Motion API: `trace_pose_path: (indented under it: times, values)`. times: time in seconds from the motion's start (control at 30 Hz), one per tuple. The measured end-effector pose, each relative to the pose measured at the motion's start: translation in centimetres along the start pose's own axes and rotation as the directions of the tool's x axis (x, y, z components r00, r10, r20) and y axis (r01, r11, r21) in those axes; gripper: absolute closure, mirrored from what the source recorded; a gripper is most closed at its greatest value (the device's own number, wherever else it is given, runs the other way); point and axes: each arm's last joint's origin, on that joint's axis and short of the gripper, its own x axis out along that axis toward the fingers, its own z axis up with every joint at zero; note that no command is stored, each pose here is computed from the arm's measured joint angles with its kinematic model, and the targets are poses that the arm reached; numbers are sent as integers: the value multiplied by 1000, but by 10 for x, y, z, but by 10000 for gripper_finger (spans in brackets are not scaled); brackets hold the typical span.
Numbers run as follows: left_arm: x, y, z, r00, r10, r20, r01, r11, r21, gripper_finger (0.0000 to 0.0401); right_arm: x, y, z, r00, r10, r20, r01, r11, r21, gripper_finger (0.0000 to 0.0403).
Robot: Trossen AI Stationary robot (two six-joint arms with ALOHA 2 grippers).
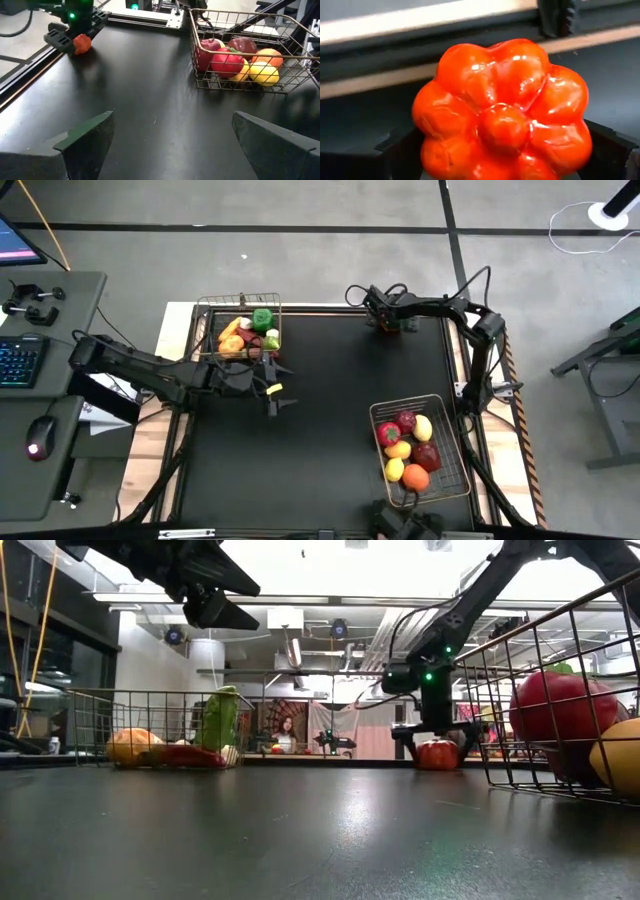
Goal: Sort produce into baskets
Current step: Put the orange pumpkin into the top wire basket
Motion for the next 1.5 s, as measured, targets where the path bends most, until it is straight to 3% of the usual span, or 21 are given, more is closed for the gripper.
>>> trace_pose_path:
  times: [0.43,0.73,0.87,1.0,1.23,1.5]
  values:
    - [0,0,0,1000,-2,-5,2,1000,-4,9,2,2,5,997,-11,83,9,1000,19,8]
    - [0,0,0,1000,-2,-5,2,1000,-6,9,3,-1,7,996,-28,83,27,999,18,63]
    - [0,0,-1,1000,-1,-11,1,1000,-4,9,3,-1,6,996,-36,81,39,998,-42,63]
    - [0,0,-3,1000,3,-29,-3,1000,10,9,-3,0,1,997,-41,66,52,983,-174,63]
    - [0,1,-3,999,4,-34,-3,1000,12,9,-48,1,-9,990,6,138,42,939,-341,63]
    - [0,1,-3,999,4,-33,-4,1000,11,9,-128,3,-23,929,259,266,-129,896,-424,63]
